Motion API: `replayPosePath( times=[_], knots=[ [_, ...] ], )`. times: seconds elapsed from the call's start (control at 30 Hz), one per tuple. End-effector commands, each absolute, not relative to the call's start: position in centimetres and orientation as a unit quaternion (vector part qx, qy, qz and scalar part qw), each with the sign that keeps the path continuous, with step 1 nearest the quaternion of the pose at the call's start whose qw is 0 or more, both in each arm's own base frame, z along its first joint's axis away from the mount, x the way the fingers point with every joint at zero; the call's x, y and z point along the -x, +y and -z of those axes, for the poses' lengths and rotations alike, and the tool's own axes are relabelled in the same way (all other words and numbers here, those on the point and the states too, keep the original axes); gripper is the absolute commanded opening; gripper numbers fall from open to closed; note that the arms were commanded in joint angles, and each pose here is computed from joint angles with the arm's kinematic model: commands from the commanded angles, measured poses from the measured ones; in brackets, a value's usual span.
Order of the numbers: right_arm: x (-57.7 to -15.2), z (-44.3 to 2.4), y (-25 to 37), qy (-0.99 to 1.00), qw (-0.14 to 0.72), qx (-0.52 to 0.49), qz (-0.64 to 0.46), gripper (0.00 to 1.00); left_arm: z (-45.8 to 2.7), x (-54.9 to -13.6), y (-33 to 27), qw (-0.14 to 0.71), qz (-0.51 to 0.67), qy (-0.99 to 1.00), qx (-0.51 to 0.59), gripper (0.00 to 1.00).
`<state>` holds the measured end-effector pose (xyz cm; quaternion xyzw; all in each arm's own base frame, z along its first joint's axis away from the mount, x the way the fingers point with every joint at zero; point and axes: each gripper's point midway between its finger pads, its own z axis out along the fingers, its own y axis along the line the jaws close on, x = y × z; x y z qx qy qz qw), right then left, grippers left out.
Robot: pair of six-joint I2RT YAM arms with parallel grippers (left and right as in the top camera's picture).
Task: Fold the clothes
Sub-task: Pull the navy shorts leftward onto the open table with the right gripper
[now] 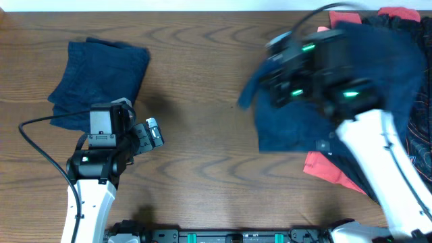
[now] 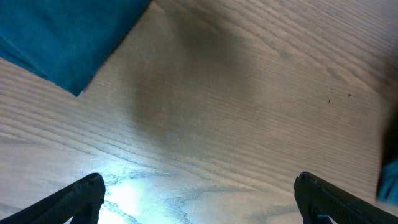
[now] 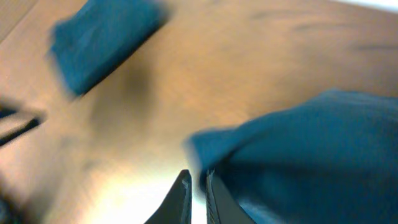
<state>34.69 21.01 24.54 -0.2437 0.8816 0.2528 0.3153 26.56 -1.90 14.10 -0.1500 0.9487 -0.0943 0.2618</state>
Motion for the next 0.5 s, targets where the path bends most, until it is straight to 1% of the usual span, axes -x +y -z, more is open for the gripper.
replayPosePath(
  times=[0.0,0.13,0.23,0.27,0.33,0.37,0.47],
  knots=[
    [-33.1,-21.3,25.3,0.879,0.279,0.284,-0.263,0.07,-14.9,-27.0,-2.0,0.273,0.094,0.947,0.140,0.98],
    [-34.7,-20.4,29.2,0.872,0.318,0.279,-0.245,0.05,-14.9,-27.0,-2.0,0.274,0.094,0.947,0.140,0.98],
    [-36.3,-20.5,29.7,0.876,0.352,0.246,-0.220,0.08,-14.9,-27.0,-2.0,0.274,0.094,0.947,0.140,0.98],
    [-37.0,-20.4,28.9,0.885,0.360,0.220,-0.199,0.12,-14.9,-27.0,-2.0,0.273,0.095,0.947,0.140,0.98],
    [-38.0,-20.2,26.6,0.902,0.369,0.160,-0.156,0.31,-15.0,-26.9,-2.9,0.269,0.119,0.947,0.132,0.98],
    [-38.4,-20.0,25.0,0.911,0.368,0.131,-0.131,0.38,-15.1,-26.8,-3.7,0.264,0.141,0.946,0.125,0.98],
    [-38.4,-19.3,20.2,0.932,0.350,0.075,-0.061,0.43,-15.3,-26.5,-6.1,0.245,0.210,0.940,0.112,0.98]
  ],
)
